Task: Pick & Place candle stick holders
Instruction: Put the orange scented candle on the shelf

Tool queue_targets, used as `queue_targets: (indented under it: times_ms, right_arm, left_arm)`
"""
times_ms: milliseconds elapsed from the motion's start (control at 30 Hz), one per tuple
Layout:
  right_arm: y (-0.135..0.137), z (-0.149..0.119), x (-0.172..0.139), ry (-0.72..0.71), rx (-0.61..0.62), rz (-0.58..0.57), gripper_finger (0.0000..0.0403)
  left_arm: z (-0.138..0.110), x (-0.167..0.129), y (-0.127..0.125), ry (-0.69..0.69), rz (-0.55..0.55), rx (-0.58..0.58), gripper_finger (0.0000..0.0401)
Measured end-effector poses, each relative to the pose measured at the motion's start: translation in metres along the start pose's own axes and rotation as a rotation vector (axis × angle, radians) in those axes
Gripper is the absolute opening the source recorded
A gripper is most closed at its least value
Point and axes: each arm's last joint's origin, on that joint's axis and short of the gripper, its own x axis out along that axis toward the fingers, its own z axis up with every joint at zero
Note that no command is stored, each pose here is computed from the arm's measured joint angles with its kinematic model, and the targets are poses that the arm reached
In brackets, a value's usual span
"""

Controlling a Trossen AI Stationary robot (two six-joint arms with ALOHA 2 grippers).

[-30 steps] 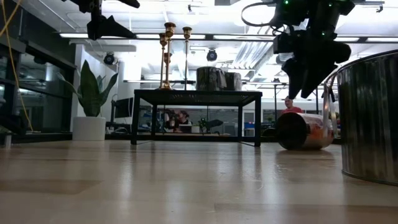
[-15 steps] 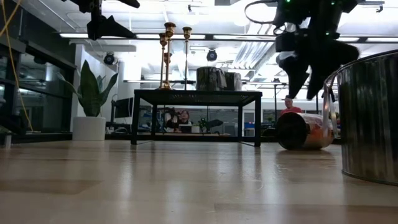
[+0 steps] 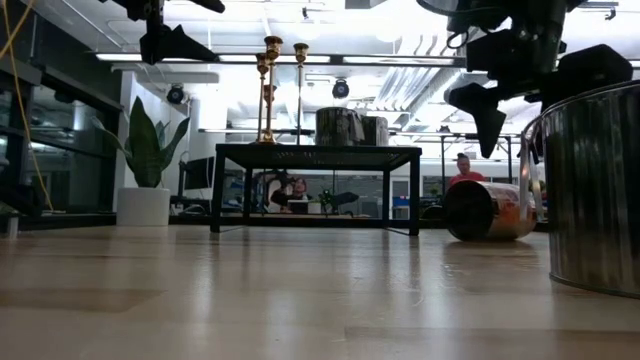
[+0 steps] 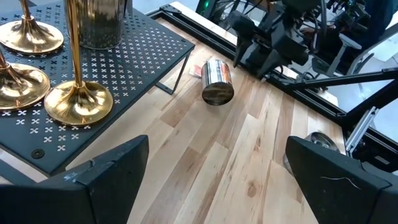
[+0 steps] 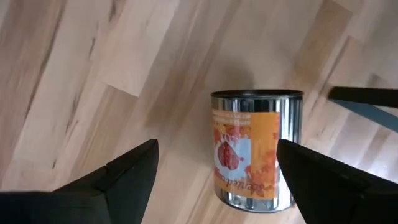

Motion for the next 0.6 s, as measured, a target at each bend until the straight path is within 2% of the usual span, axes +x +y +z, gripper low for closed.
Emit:
queue_targets:
  times_ms: [200, 333, 433, 600]
  right_arm:
    - [-0.0011, 0.0000, 0.0000, -0.016, -0.003, 0.019, 0.0319]
    - [0.0009, 0.0000, -0.0001, -0.034, -0.008, 0.071, 0.0319]
    - [0.0001, -0.0003, -0.0002, -0.051, -0.054, 0.093, 0.0319]
    - [-0.0072, -0.0025, 0.0015, -0.044, 0.050, 0.078, 0.0319]
  left_arm:
    - [0.0000, 0.0000, 0.0000, 0.000, 0.000, 0.000, 0.0374]
    - [0.0000, 0.0000, 0.0000, 0.000, 0.000, 0.000, 0.0374]
    - [0.0000, 0.0000, 0.0000, 0.000, 0.000, 0.000, 0.0374]
    - [0.0000, 0.0000, 0.0000, 0.000, 0.000, 0.000, 0.0374]
